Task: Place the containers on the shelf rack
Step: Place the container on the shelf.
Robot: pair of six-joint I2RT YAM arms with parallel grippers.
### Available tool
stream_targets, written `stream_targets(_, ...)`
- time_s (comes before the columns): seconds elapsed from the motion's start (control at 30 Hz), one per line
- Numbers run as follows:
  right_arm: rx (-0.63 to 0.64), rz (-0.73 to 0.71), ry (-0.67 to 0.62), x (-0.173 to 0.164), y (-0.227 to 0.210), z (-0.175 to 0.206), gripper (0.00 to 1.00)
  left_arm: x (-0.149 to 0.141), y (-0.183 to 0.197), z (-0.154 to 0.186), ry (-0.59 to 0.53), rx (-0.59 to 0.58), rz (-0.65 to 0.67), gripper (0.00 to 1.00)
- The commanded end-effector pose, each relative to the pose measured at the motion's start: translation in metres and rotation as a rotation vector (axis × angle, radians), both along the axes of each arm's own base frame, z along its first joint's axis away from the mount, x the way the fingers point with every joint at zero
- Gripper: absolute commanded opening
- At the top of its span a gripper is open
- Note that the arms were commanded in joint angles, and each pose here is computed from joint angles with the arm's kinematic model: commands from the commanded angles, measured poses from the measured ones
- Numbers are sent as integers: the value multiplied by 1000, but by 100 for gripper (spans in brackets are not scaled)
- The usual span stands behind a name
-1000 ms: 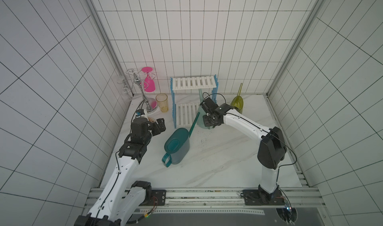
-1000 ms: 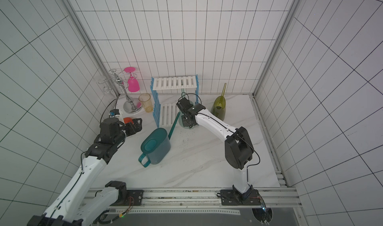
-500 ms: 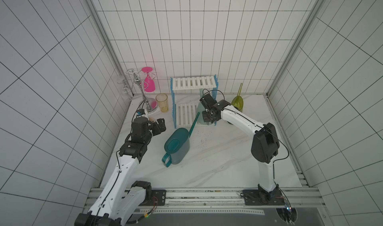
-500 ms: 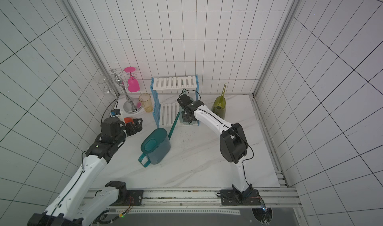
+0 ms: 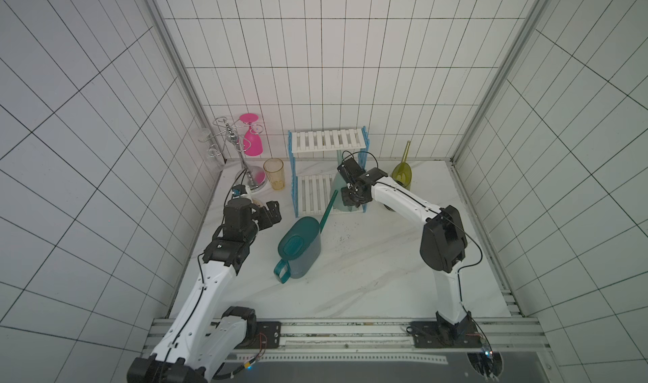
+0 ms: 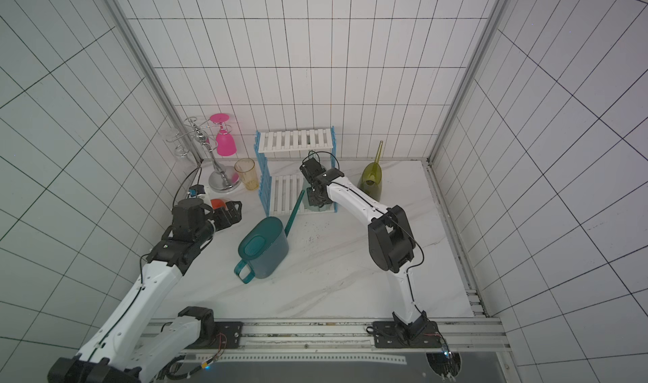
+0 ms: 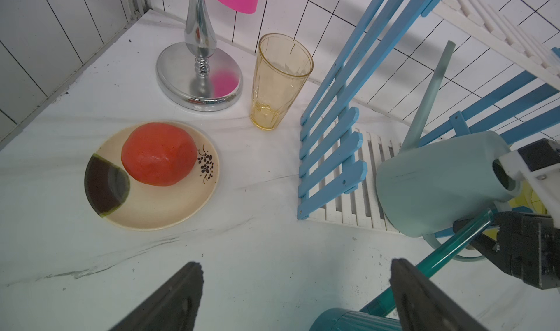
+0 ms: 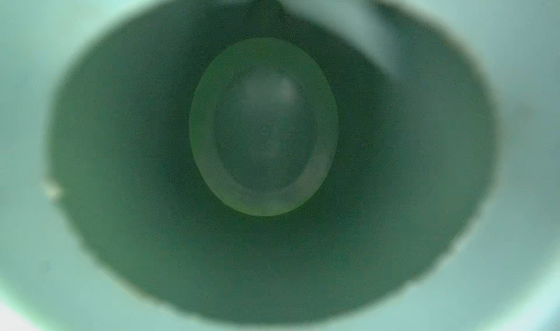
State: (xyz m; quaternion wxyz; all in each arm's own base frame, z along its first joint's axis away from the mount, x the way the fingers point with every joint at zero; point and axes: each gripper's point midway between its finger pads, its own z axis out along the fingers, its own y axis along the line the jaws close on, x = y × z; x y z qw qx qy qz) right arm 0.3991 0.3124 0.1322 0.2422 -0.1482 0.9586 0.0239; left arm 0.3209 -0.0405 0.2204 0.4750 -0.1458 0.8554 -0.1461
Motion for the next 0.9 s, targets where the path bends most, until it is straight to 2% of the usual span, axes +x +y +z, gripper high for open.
stream_targets(0.0,23,-19,-13,7,2,6,8,2,-3,8,-25,-3,-18,98)
stream_targets(0.17,26,-28,-11,7,1,11,27,1,-3,9,-26,-5,-18,98)
stream_targets(0.43,55,-27,-19,1,4,25,48,0,-4,9,-20,-13,-22,98)
stream_targets(0.7,74,-6,-45,-20,9,48,60,-5,-7,6,5,-41,-28,98)
stream_targets(0.87,67,4,-98,-45,2,69,66,-25,-10,0,87,-104,-19,98)
